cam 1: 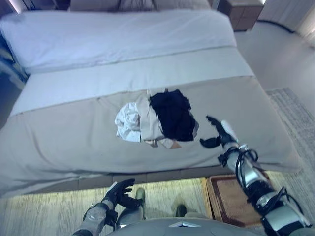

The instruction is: Pick up the clothes from the bed and place them into the basket

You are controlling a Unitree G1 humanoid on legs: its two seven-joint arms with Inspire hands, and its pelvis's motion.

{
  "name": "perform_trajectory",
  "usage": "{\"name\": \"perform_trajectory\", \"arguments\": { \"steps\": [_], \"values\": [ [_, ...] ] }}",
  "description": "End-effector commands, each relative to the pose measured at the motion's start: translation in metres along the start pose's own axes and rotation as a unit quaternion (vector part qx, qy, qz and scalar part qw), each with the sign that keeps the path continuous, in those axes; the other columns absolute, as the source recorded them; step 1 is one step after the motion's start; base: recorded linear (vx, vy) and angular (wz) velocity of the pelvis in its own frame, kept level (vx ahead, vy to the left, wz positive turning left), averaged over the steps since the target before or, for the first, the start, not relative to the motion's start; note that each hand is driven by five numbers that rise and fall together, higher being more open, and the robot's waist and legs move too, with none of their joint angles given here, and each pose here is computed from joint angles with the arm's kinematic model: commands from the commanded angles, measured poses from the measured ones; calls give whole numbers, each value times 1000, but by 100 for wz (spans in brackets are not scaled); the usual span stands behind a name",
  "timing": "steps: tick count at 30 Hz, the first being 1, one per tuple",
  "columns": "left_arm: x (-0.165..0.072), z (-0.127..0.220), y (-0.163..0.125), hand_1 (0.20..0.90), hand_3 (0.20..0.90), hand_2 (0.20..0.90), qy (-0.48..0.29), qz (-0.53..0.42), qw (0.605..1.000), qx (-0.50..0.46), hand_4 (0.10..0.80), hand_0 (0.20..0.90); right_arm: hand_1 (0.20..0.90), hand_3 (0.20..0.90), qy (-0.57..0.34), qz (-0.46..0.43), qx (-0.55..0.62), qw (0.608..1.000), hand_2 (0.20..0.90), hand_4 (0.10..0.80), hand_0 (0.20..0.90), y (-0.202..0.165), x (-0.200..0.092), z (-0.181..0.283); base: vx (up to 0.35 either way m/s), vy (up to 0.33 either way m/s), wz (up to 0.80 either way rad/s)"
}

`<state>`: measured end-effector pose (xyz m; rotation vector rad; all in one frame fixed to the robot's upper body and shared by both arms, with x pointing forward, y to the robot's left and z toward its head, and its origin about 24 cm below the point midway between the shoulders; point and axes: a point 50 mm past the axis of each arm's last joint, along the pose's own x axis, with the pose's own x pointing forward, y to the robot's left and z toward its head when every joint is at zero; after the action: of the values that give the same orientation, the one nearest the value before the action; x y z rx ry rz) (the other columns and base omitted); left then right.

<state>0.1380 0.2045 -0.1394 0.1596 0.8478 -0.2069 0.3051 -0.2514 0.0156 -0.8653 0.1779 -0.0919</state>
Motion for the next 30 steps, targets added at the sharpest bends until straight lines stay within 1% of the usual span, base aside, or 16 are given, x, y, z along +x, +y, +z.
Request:
{"name": "perform_trajectory", "arguments": {
  "steps": [1,8,9,10,12,22,25,30],
  "values": [
    [11,29,-7,900,900,900,-52,-19,998,-24,800,900,900,900,-124,-148,-29,981,900,800,900,-80,33,72,-151,5,8],
    [14,49,2,900,900,900,-90,-19,995,-36,800,900,900,900,-127,-252,-160,946,900,800,900,-150,43,99,-123,6,8],
    [17,59,2,900,900,900,-104,-18,994,-41,800,900,900,900,-124,-285,-182,933,900,800,900,-172,45,111,-117,56,6],
    [17,60,2,900,900,900,-105,-18,993,-42,800,900,900,900,-125,-286,-183,932,900,800,900,-174,45,112,-111,65,0],
    [19,67,-1,900,900,900,-116,-22,992,-47,800,900,900,900,-126,-310,-191,923,900,800,900,-192,46,126,-68,46,-5],
    [21,101,-12,900,900,900,-175,-49,982,-49,800,900,900,900,-117,-378,-233,888,900,800,900,-256,37,184,-62,38,-1],
    [21,107,-17,900,900,900,-189,-61,979,-38,800,900,900,900,-114,-388,-245,881,900,800,900,-266,34,195,-26,31,3],
    [18,115,-18,900,900,900,-211,-69,973,-57,800,900,900,900,-120,-395,-254,875,900,800,900,-275,31,214,0,15,1]
  ]
}}
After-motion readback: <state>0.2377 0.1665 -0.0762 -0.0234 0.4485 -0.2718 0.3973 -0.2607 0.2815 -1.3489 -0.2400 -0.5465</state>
